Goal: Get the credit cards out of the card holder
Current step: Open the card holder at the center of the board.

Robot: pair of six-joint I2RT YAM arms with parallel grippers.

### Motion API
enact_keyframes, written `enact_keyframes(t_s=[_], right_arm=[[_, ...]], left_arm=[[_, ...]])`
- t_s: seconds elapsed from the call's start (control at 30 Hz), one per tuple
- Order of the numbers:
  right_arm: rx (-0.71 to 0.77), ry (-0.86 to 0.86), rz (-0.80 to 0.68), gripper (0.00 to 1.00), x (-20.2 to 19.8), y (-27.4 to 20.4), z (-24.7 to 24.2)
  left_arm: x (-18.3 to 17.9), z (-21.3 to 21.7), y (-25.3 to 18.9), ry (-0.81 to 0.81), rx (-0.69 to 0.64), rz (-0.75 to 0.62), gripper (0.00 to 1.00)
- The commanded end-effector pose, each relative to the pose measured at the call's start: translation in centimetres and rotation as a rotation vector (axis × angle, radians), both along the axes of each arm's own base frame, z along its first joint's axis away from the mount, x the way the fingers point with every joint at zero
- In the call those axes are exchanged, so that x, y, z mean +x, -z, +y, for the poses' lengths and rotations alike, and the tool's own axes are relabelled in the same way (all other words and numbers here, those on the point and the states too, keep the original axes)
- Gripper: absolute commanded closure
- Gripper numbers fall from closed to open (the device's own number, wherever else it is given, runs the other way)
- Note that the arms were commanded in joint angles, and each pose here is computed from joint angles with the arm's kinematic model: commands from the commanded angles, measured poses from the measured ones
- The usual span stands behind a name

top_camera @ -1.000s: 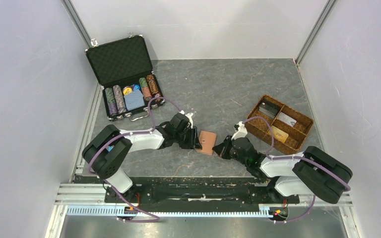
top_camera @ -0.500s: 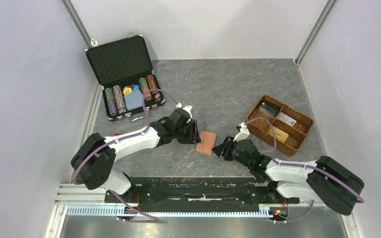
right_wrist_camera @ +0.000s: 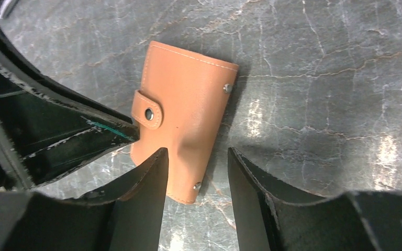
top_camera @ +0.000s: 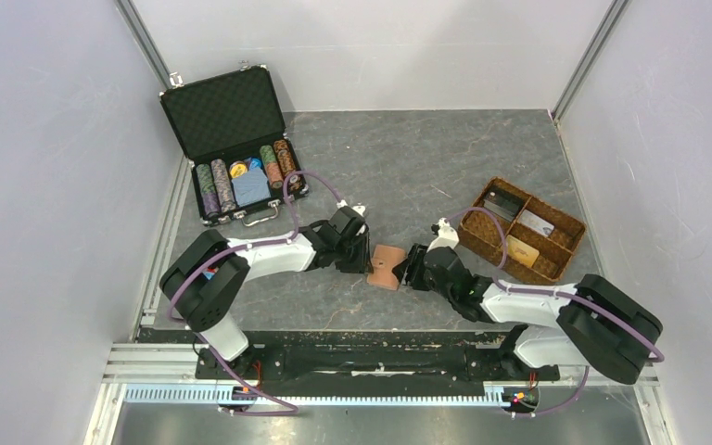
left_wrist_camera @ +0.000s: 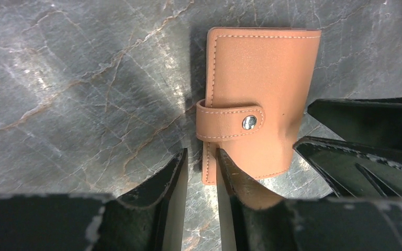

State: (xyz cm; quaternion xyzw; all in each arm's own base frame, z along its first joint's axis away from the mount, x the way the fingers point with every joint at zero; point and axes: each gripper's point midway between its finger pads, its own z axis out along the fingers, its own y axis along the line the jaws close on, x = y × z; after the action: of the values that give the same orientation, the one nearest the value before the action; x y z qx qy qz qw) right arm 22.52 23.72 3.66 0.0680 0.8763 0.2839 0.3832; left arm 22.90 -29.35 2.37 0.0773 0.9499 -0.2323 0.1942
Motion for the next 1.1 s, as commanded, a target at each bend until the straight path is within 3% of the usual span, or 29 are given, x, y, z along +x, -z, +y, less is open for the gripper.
enact_keyframes(t_s=[0.0,0.27,0.37,0.53,0.67,0.8,1.07], right_arm=[[-0.021,0.032,-0.009,0.51,1.0,-0.2,0.0],[0.024,-0.006,0.016,0.51,0.5,0.5,1.0],[0.05,-0.021,0.021,0.55,0.2,0.8,1.4],[0.077,-0.023,0.023,0.71,-0.1,1.2,1.5],[0.087,-0.035,-0.006,1.0,-0.1,0.7,1.4],[0.079,-0.045,-0.029,1.0,-0.3,0.0,1.0],[0.114,-0.062,-0.012,1.0,-2.1,-0.6,1.2]], left_arm=[[-0.5,-0.6,0.6,0.039,-0.039,-0.012,0.68],[-1.5,0.2,1.9,0.026,-0.043,0.014,0.7],[-1.7,0.2,2.1,0.029,-0.048,0.021,0.7],[-1.8,0.0,1.9,0.029,-0.065,0.016,0.7],[-1.9,0.0,1.7,0.03,-0.071,0.017,0.7],[-1.4,0.0,0.5,0.026,-0.064,-0.004,0.68],[0.3,-1.2,-6.0,0.023,-0.095,-0.095,0.51]])
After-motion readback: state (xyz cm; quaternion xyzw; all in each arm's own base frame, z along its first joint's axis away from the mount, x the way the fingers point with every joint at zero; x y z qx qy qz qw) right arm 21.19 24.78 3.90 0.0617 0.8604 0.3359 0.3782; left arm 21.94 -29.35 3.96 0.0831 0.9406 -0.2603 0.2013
